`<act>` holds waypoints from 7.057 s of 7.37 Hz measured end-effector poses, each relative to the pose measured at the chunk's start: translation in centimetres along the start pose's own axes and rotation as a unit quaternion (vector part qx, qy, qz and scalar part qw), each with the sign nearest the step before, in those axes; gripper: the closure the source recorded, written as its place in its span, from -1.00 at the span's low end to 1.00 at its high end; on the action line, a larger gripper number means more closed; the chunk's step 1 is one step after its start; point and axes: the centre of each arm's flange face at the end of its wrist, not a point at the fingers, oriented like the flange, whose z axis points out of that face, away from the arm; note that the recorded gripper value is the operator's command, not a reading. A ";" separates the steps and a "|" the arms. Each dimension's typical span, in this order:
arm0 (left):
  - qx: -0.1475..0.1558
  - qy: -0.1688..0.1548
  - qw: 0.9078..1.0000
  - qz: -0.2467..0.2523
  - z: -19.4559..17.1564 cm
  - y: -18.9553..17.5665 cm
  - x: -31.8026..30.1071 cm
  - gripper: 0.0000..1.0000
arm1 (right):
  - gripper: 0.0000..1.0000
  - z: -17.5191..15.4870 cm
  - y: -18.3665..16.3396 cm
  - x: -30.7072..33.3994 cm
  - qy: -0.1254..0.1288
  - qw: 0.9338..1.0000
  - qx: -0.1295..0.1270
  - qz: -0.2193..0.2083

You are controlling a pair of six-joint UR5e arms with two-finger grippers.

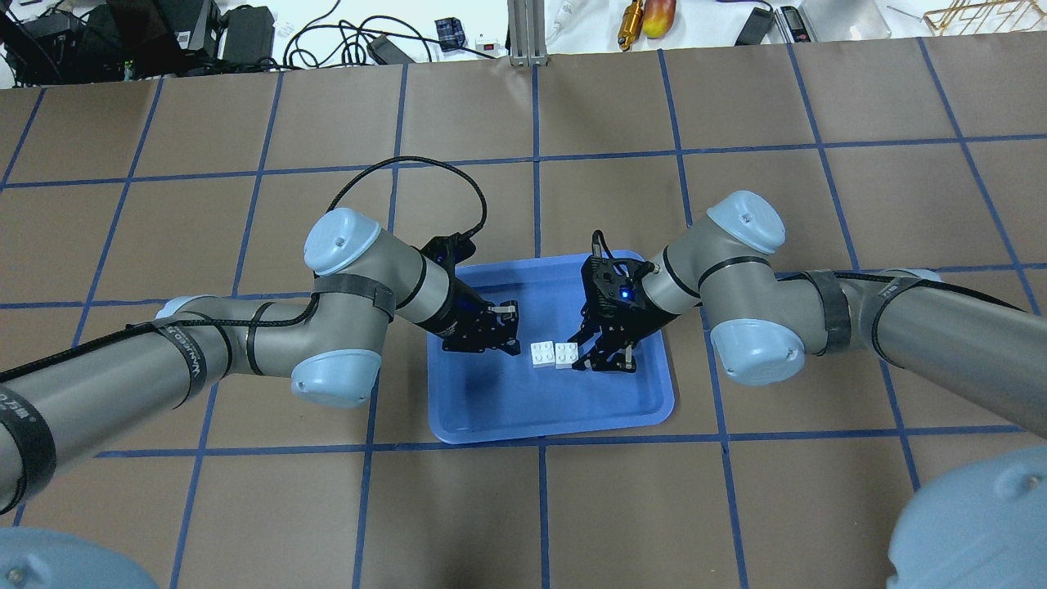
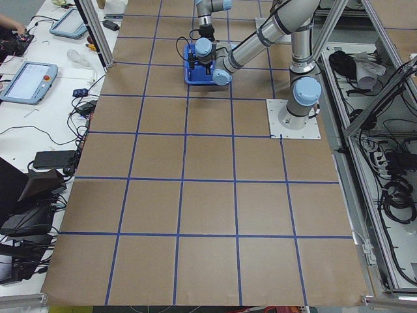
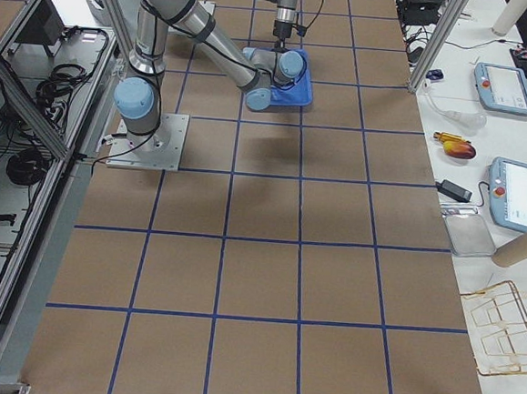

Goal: Assemble white blocks and place on blue tray

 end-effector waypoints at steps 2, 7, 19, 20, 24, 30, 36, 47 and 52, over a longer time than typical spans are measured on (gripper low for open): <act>-0.001 0.000 1.000 0.000 0.1 0.0 0.0 1.00 | 1.00 0.0 0.0 0.1 0.000 1.000 0.000 0.001; 0.004 0.002 1.000 0.012 0.5 0.6 1.0 1.00 | 1.00 0.0 -0.1 0.2 0.001 1.000 0.000 -0.001; 0.004 0.001 1.000 0.013 0.6 0.6 1.1 1.00 | -1.00 -0.1 -0.6 0.3 0.011 1.000 0.019 0.022; 0.004 0.001 1.000 0.013 0.6 0.6 1.2 1.00 | -1.00 -1.2 -1.1 0.5 0.025 0.998 0.008 0.055; 0.003 -0.003 1.000 0.016 0.7 0.6 0.9 1.00 | -1.00 -9.2 -4.7 0.1 0.115 0.976 -0.072 0.173; -0.004 -0.002 1.000 0.010 1.5 0.5 0.7 1.00 | -1.00 -24.1 -11.6 -0.3 0.180 0.860 -0.180 0.442; 0.080 -0.055 0.994 0.048 -4.9 -3.2 3.5 0.79 | -1.00 -32.4 -14.8 0.1 0.284 0.683 -0.184 0.647; 0.048 -0.236 0.964 0.115 -31.7 -2.9 4.4 -1.00 | -1.00 -34.8 -16.4 0.3 0.345 0.629 -0.086 0.691; 0.052 -0.265 0.948 0.167 -33.3 3.2 8.7 -1.00 | -1.00 -34.7 -16.5 0.1 0.343 0.628 -0.086 0.693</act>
